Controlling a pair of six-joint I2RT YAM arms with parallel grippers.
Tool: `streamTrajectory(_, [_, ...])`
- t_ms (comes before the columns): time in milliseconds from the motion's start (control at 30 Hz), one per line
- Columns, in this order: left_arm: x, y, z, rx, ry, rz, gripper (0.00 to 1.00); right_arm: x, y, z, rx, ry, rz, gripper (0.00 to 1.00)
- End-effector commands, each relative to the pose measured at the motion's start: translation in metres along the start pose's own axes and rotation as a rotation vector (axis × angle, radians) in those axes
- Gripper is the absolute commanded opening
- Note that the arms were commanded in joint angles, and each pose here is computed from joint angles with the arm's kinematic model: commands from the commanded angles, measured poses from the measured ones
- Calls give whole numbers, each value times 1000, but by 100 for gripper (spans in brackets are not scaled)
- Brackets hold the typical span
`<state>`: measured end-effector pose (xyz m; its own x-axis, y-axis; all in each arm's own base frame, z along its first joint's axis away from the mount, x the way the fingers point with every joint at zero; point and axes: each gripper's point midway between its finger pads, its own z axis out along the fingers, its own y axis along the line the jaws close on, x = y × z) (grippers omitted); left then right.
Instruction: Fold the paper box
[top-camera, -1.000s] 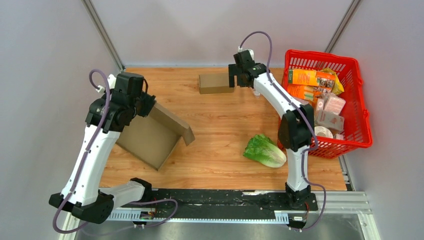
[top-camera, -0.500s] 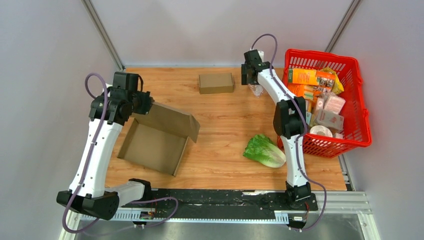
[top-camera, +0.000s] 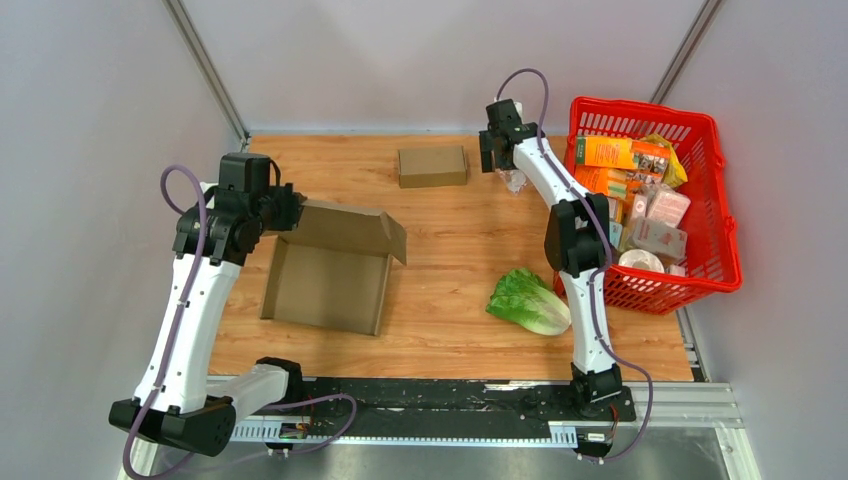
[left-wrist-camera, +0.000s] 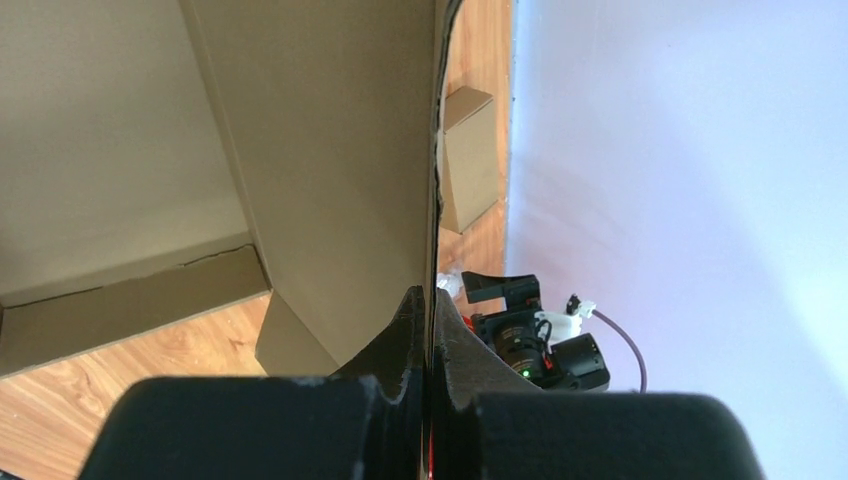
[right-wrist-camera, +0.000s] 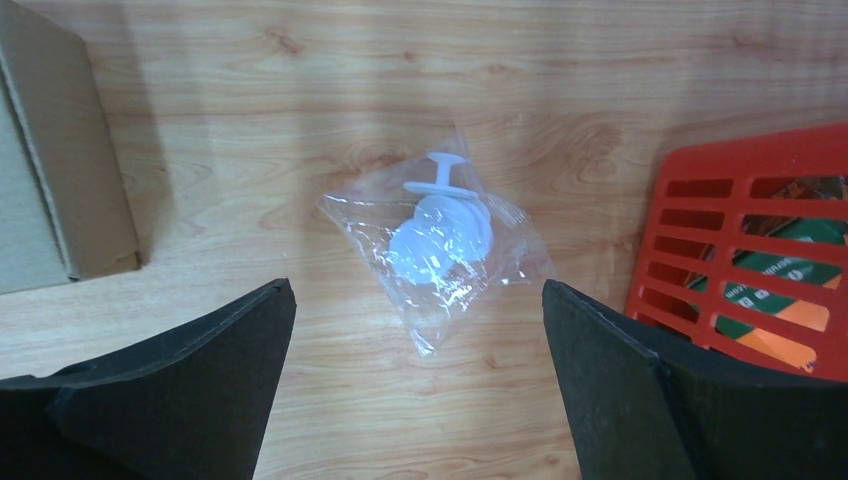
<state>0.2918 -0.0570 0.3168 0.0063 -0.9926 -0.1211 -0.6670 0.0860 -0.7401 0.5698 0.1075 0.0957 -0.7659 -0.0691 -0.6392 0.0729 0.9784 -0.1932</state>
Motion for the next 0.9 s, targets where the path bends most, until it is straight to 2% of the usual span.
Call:
streamTrajectory(0, [-2, -12, -3, 50, -1, -46, 0, 43, -10, 44, 85, 120, -67, 100])
streamTrajectory(100, [-6, -12, -3, 56, -21, -38, 0, 50, 1, 36, 90, 109, -140, 100])
streamTrajectory(133, [-7, -12, -4, 59, -27, -33, 0, 32, 5, 28, 92, 38, -151, 100])
streamTrajectory(200, [-11, -11, -6, 58, -48, -19, 0, 17, 16, 13, 119, -27, -231, 100])
streamTrajectory(333, [-19, -7, -8, 56, -85, -9, 0, -25, 29, -28, 183, -131, -280, 100])
streamTrajectory(533, [-28, -8, -16, 82, -125, 7, 0, -47, 51, -89, 213, -226, -332, 100])
streamTrajectory(700, [-23, -8, -13, 76, -102, 10, 0, -33, 58, -81, 176, -198, -349, 100])
streamTrajectory(867, [-19, -6, -12, 68, -79, 15, 0, -10, 61, -44, 231, -123, -410, 100])
